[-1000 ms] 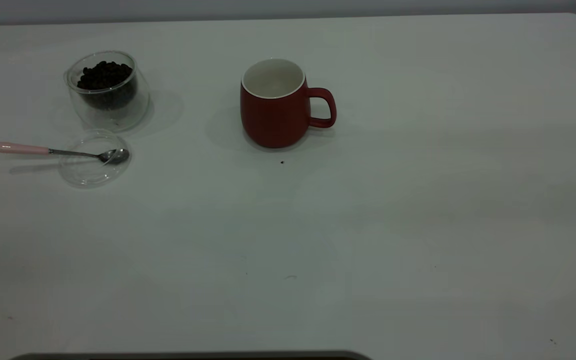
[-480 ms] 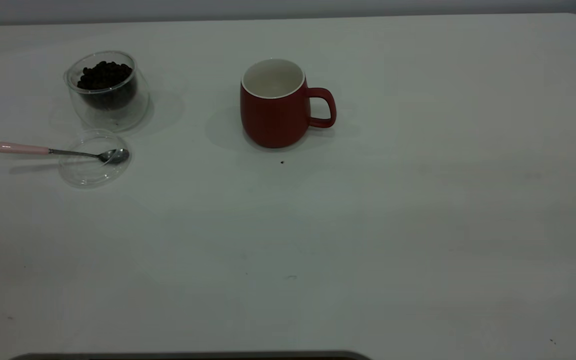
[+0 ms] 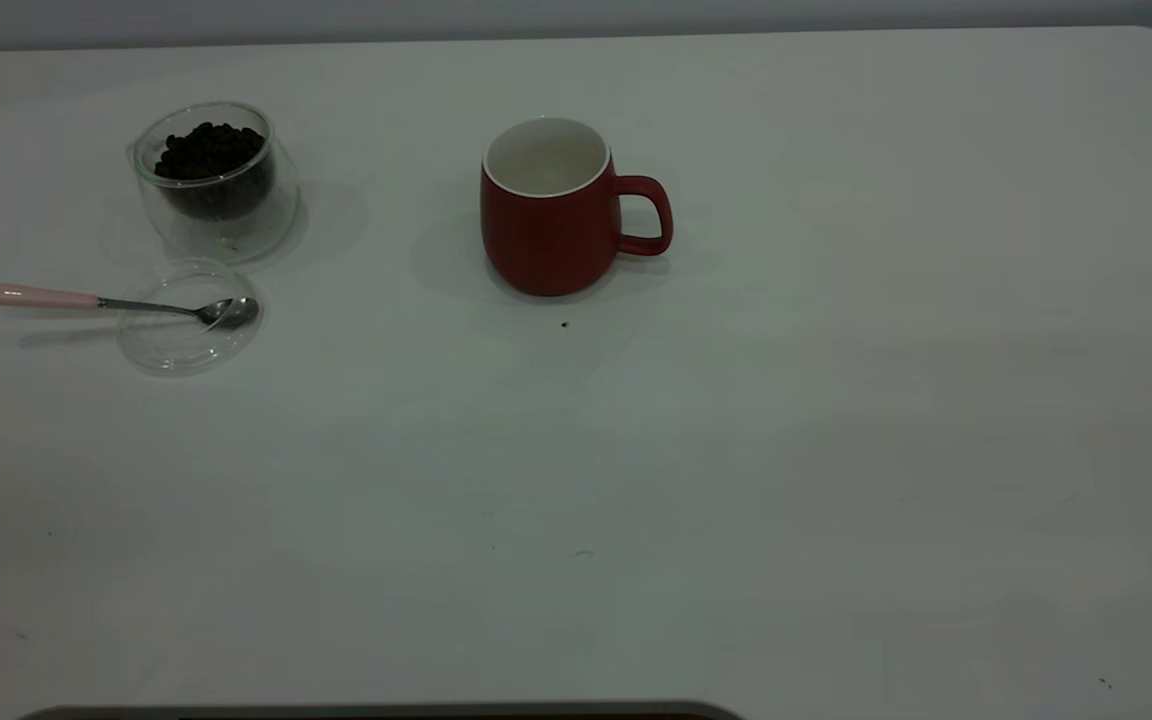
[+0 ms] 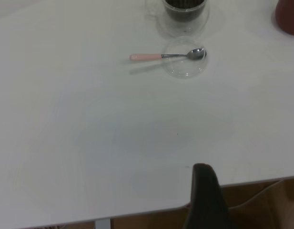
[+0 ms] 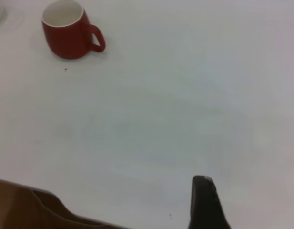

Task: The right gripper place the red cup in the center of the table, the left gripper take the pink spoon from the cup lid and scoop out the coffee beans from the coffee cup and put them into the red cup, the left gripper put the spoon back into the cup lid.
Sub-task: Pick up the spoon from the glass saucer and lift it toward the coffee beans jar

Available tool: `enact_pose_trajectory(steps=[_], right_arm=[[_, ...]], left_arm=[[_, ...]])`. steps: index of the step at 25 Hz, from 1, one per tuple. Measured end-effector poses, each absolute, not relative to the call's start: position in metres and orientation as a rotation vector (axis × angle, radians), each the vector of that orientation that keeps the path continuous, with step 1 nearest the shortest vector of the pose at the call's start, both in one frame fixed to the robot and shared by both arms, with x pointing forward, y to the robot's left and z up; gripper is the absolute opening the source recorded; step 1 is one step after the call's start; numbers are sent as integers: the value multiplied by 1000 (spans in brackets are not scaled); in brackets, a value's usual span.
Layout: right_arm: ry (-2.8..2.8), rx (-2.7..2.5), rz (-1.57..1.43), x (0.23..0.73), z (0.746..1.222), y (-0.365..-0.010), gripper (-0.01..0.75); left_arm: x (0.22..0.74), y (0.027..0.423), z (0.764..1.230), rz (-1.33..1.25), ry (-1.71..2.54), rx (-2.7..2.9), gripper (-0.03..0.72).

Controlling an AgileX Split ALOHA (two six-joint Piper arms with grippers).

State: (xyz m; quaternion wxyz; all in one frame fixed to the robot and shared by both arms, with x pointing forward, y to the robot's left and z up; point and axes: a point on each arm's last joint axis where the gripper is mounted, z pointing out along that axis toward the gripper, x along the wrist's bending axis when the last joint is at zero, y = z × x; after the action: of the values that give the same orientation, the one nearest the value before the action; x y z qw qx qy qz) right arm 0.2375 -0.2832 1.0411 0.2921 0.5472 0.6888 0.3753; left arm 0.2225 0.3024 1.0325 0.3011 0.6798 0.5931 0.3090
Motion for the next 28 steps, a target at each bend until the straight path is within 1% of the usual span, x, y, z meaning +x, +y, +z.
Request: enact_pose_trajectory(steps=[8,28], right_arm=[[1773,1536,982,238,1040,-287,506],[1765,1542,985,237,1040,-287,506]], left_arm=[[223,302,1032,820,1573,1803,532],[223,302,1032,820,1573,1803,532]])
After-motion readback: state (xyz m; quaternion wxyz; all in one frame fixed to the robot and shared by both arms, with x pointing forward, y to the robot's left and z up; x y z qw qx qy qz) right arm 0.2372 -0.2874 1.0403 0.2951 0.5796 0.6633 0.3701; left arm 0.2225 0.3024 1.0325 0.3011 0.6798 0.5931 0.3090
